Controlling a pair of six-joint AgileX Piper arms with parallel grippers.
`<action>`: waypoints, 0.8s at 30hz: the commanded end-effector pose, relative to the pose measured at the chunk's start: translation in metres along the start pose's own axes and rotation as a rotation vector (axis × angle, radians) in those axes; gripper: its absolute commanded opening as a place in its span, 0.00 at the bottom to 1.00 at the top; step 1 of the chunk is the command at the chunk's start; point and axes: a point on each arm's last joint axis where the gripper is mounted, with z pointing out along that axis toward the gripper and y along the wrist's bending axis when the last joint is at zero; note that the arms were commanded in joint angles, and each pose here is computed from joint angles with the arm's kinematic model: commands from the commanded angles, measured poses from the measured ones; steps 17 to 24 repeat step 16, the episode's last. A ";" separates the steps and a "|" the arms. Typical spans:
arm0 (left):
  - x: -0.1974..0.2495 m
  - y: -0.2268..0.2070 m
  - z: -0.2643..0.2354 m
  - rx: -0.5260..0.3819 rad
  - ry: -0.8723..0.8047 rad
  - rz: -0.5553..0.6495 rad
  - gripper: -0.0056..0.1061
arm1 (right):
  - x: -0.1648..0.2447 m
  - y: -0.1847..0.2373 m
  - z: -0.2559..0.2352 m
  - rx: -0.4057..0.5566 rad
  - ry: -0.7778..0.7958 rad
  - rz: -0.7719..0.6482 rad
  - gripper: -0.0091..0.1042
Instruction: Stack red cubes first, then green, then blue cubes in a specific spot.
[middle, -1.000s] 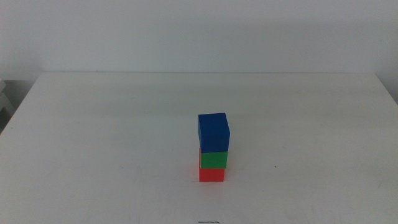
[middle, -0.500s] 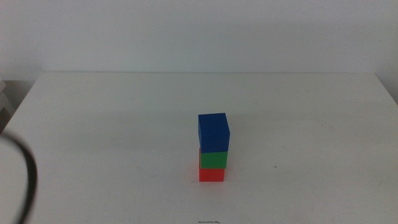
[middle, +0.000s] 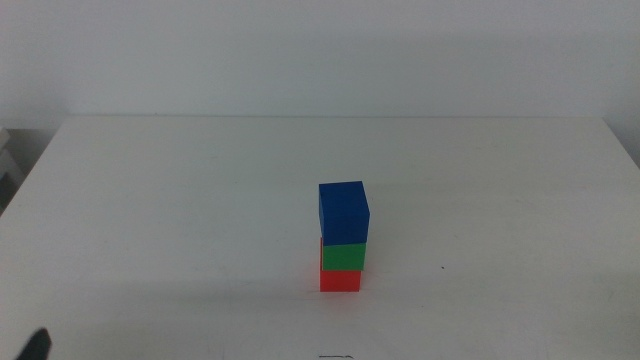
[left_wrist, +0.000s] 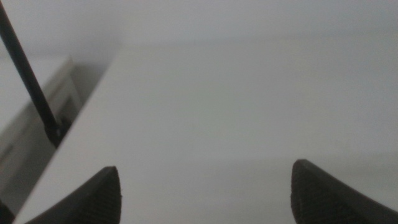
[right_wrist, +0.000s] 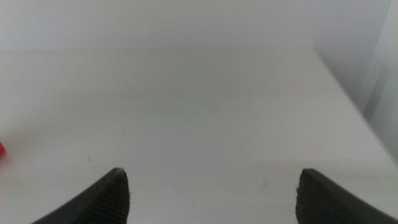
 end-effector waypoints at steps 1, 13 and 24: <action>-0.008 0.000 -0.001 0.001 -0.108 -0.029 0.89 | 0.004 -0.001 0.002 0.008 -0.083 -0.017 0.79; -0.001 0.000 0.001 0.000 -0.083 -0.023 0.89 | 0.010 -0.001 -0.005 0.012 -0.121 -0.032 0.79; -0.001 0.000 0.000 0.000 -0.085 -0.023 0.89 | 0.011 -0.001 -0.005 0.012 -0.116 -0.032 0.79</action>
